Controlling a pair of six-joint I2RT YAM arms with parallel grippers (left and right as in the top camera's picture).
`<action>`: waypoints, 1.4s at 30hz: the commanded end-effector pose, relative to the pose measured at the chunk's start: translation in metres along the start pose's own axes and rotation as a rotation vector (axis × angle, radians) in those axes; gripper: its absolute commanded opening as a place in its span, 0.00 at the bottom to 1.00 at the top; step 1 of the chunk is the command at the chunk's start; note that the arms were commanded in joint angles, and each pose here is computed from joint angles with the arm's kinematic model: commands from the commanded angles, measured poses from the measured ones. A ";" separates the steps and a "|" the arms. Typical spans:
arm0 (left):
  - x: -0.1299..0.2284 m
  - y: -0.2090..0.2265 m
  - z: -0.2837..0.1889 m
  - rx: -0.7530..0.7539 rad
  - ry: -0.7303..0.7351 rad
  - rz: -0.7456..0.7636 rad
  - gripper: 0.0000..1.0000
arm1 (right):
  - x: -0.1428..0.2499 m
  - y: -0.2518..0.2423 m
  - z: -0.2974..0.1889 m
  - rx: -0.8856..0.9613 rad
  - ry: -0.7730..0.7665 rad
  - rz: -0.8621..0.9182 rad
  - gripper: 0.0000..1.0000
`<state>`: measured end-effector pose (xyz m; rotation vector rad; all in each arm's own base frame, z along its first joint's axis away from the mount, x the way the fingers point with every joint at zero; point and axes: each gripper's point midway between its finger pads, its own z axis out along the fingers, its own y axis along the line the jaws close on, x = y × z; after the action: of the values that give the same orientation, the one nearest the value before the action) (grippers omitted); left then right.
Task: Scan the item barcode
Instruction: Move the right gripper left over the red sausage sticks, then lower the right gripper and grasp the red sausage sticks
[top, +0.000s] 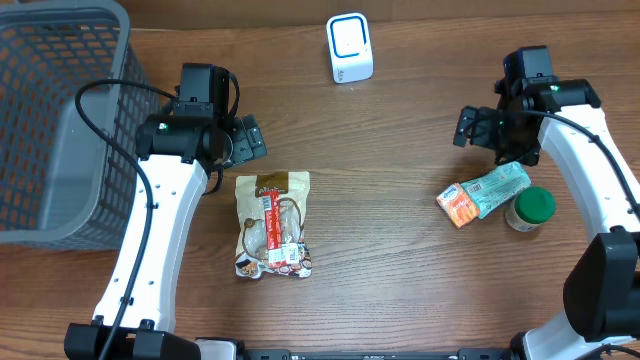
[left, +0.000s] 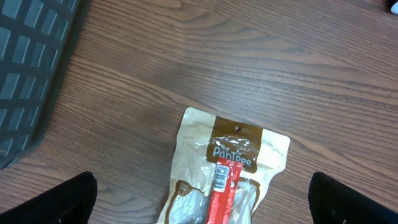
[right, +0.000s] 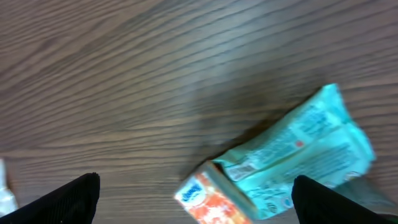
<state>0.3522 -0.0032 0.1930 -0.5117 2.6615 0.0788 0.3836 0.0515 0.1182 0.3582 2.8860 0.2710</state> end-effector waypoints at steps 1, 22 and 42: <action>-0.004 0.002 -0.004 -0.009 -0.019 0.012 1.00 | 0.002 0.032 -0.016 -0.165 0.014 -0.004 1.00; -0.004 0.002 -0.004 -0.010 -0.019 0.012 1.00 | 0.170 0.245 0.013 -0.361 0.180 -0.430 0.54; -0.004 0.002 -0.004 -0.009 -0.019 0.012 1.00 | 0.256 0.304 0.082 -0.281 0.086 -0.589 0.36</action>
<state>0.3522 -0.0031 0.1930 -0.5118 2.6614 0.0793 0.2234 0.4228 0.0674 -0.5762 2.8032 0.6251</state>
